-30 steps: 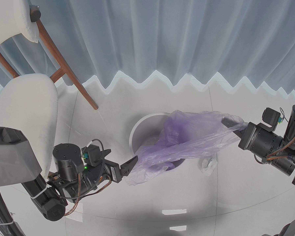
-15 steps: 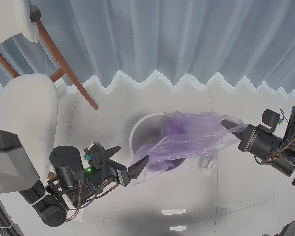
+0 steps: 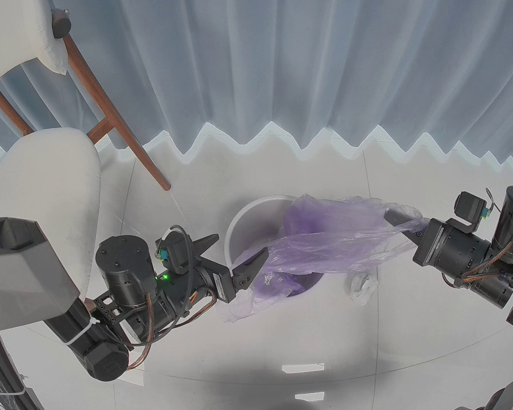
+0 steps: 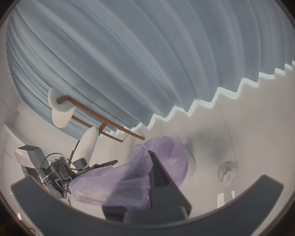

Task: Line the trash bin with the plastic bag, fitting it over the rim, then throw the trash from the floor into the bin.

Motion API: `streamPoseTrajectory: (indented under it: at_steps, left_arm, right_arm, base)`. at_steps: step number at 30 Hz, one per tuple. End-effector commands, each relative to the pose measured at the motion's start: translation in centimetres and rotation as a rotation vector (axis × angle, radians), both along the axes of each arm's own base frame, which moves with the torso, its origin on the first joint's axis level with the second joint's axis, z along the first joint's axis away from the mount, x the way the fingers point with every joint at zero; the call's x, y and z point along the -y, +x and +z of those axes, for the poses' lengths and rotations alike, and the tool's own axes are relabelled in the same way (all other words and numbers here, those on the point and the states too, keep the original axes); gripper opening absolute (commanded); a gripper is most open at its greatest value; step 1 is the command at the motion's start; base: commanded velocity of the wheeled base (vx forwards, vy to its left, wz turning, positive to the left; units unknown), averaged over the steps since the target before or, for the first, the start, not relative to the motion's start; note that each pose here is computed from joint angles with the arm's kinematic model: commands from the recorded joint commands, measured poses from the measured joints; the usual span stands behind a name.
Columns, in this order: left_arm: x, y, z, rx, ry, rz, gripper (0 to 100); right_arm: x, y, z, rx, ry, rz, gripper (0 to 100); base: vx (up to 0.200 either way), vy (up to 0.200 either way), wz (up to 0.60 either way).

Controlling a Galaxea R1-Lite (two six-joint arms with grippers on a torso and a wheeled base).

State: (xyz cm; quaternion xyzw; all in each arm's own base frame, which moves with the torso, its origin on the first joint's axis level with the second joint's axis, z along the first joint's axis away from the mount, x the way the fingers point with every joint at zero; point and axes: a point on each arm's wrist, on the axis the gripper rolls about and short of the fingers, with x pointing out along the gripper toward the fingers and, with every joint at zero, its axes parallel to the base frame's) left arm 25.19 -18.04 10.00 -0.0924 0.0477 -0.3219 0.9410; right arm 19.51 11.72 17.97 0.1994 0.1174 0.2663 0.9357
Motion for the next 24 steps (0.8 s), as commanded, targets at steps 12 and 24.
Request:
streamPoseTrajectory:
  at_steps: [12,24]
  left_arm:
    - [0.1,1.6,-4.7,-0.112,0.079,0.013,100]
    - [-0.9,2.1,-5.2,-0.124,0.085,0.056,100]
  right_arm:
    - [0.0,0.2,0.7,0.029,0.018,-0.002,0]
    - [-0.1,0.3,1.3,0.053,0.039,-0.004,0]
  base:
    - [0.000,0.000,0.00]
    - [0.000,0.000,0.00]
